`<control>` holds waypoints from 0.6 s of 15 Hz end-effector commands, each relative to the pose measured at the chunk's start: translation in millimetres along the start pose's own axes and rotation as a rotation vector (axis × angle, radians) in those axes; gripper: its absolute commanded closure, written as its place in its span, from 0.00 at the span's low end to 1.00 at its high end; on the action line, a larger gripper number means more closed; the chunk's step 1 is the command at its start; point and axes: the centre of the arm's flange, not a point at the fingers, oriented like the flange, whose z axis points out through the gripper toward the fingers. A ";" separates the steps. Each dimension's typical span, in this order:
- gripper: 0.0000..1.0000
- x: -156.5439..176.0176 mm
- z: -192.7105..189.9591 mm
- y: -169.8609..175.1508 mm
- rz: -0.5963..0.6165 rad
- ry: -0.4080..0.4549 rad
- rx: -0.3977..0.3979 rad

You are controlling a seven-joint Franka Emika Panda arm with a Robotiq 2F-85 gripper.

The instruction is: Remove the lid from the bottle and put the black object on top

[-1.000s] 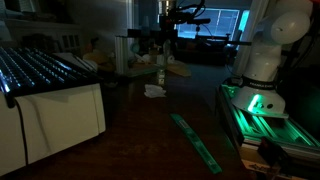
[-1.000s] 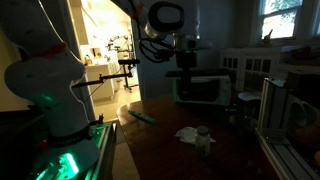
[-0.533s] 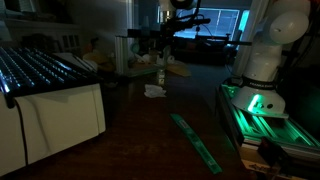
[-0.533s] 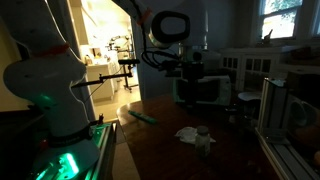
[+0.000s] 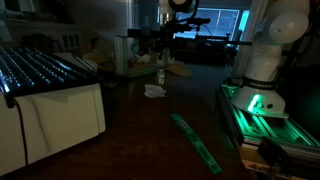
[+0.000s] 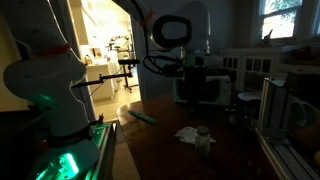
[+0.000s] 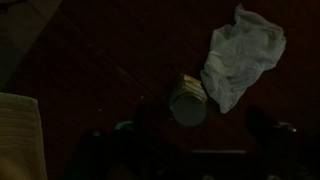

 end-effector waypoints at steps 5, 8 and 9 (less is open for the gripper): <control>0.00 16.1 36.7 10.9 -0.003 0.020 0.128; 0.00 13.5 49.4 12.5 -0.012 0.026 0.134; 0.00 12.2 52.5 13.3 -0.013 0.022 0.128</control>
